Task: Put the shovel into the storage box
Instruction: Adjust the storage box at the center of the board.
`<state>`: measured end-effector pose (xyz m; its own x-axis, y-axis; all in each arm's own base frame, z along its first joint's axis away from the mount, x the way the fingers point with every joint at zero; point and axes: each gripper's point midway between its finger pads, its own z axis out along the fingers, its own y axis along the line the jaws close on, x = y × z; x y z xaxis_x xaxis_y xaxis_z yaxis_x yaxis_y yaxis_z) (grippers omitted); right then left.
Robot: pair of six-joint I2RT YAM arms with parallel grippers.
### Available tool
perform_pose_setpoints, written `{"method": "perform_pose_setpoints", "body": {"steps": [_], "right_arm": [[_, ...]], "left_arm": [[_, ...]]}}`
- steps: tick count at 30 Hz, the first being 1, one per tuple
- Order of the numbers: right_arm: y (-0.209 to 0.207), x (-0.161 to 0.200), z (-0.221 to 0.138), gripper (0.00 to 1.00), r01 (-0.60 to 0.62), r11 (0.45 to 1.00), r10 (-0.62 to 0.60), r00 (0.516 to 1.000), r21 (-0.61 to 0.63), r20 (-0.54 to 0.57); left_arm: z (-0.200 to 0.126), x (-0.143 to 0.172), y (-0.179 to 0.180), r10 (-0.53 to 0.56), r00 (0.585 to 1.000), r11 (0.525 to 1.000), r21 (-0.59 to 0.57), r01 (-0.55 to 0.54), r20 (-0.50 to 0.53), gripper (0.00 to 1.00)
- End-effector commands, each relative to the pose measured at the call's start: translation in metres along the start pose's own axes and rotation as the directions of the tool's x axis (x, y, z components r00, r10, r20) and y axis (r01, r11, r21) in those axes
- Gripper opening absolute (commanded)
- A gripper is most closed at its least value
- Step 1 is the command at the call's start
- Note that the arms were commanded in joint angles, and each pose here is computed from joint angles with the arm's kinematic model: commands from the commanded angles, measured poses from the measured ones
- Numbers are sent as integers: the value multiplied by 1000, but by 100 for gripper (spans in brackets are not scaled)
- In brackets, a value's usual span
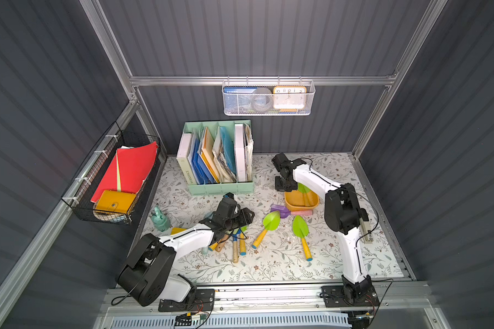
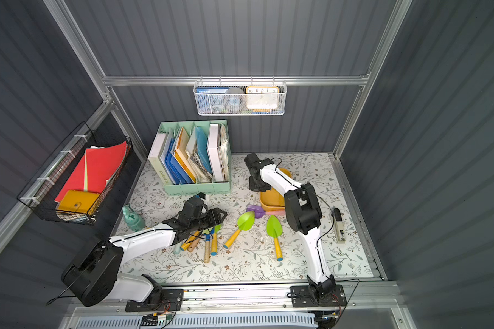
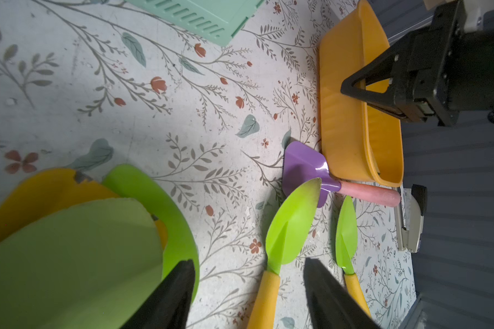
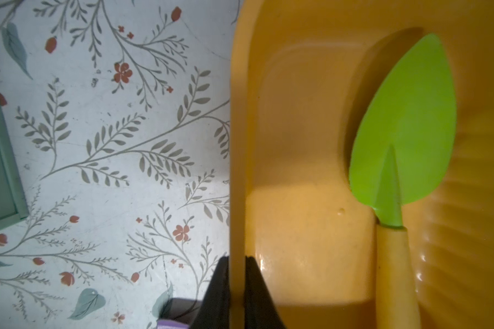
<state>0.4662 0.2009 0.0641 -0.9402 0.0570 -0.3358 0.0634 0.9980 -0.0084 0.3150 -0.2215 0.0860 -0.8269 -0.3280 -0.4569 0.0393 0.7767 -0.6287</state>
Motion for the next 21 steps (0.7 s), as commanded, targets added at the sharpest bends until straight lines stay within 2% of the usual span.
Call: {"method": "perform_pose_setpoints", "body": {"steps": [1, 6, 12, 17, 19, 21], "right_arm": [[13, 0, -9, 13, -12, 999, 12, 1000, -46, 15], [12, 2, -7, 14, -9, 1000, 10, 1000, -29, 13], [1, -1, -21, 36, -1, 1000, 1, 999, 15, 37], [-7, -2, -47, 39, 4, 1000, -5, 997, 13, 71], [-11, 2, -58, 39, 0, 1000, 0, 997, 6, 78], [-14, 9, -69, 40, -5, 1000, 6, 997, -17, 78]], "left_arm": [[0, 5, 4, 2, 1000, 1000, -9, -2, -7, 66], [0, 6, 4, 3, 1000, 1000, -10, -3, -5, 66], [0, 5, 3, 3, 1000, 1000, -13, -3, -7, 66], [-2, 4, -4, 25, 999, 1000, -7, -25, -27, 66], [-3, 7, -8, 50, 997, 999, -5, -50, -51, 60], [-4, 12, -11, 72, 994, 997, -12, -73, -83, 60]]}}
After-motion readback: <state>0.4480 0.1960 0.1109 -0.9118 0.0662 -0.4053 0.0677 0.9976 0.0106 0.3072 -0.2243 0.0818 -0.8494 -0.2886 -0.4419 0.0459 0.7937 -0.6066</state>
